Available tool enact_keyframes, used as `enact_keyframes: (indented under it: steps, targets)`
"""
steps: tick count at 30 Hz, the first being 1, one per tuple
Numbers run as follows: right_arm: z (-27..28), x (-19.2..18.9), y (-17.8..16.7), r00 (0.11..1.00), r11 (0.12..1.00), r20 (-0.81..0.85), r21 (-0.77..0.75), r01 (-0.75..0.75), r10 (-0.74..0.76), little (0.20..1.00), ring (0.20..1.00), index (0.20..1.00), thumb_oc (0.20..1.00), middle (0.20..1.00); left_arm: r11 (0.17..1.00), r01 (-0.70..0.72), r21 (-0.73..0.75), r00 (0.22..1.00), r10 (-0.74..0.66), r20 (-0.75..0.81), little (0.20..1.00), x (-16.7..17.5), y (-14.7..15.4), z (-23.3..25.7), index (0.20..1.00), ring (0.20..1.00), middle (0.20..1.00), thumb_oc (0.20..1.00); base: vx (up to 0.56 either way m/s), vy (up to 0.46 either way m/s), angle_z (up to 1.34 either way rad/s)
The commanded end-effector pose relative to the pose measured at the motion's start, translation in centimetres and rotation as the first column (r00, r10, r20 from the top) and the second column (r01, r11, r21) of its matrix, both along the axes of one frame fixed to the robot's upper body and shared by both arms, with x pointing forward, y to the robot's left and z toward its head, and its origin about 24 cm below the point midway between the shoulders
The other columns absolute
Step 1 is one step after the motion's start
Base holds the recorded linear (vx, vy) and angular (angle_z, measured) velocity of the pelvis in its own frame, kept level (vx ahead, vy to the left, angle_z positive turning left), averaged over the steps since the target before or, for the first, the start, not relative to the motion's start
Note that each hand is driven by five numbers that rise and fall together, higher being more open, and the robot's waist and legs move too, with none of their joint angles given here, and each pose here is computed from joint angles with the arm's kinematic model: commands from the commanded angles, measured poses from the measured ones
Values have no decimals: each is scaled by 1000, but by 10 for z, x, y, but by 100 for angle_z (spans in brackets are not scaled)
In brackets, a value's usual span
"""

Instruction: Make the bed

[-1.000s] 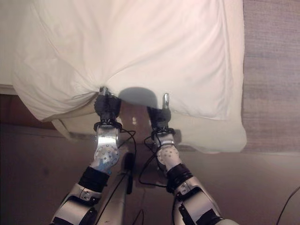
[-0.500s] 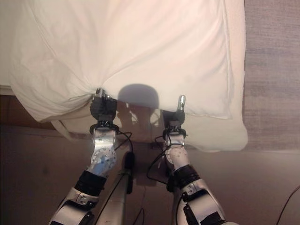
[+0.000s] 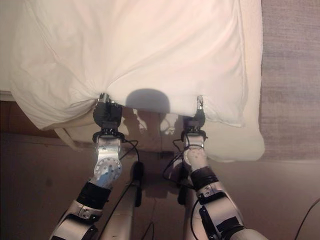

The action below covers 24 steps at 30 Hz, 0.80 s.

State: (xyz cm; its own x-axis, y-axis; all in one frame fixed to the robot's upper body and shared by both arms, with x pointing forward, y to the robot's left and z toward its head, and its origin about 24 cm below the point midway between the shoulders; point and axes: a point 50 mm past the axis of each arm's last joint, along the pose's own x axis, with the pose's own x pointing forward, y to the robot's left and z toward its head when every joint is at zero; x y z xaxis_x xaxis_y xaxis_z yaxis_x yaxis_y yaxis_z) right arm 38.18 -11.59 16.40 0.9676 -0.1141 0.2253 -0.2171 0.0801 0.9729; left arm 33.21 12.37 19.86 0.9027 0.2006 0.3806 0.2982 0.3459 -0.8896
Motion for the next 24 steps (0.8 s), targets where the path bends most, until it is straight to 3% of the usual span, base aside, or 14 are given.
enact_keyframes:
  steps: [1,8,9,11,13,14,24]
  targets:
    - [35,-9,-32,969,994,220,21,110,-111,200,200,200,200,200,989,-139,-57,949,150,276,200,-31,31,38,200,200,200,200,0,0,0]
    - [45,-23,-25,937,996,336,41,83,-92,200,200,200,200,200,985,-160,-70,955,172,240,200,-28,37,29,200,200,200,200,0,0,0]
    - [53,-34,-17,904,998,423,38,45,-57,200,200,200,200,200,984,-159,-85,961,174,215,200,-27,39,22,200,200,200,200,0,0,0]
    - [60,-44,-8,871,1000,492,18,4,-12,200,200,200,200,200,982,-163,-91,965,178,194,561,-27,42,16,561,561,561,561,0,0,0]
    - [62,-48,-6,856,1000,517,3,-2,0,200,200,200,200,200,983,-162,-89,967,177,186,645,-27,42,13,645,645,645,645,4,-5,-2]
    - [69,-57,0,823,1000,567,-5,-28,26,200,200,200,200,200,983,-161,-88,971,174,165,1000,-25,43,8,1000,1000,1000,1000,0,0,0]
    - [80,-81,12,733,994,672,-69,-82,107,200,200,200,200,200,985,-128,-120,988,137,76,1000,-19,50,-25,1000,1000,1000,1000,-1,4,-3]
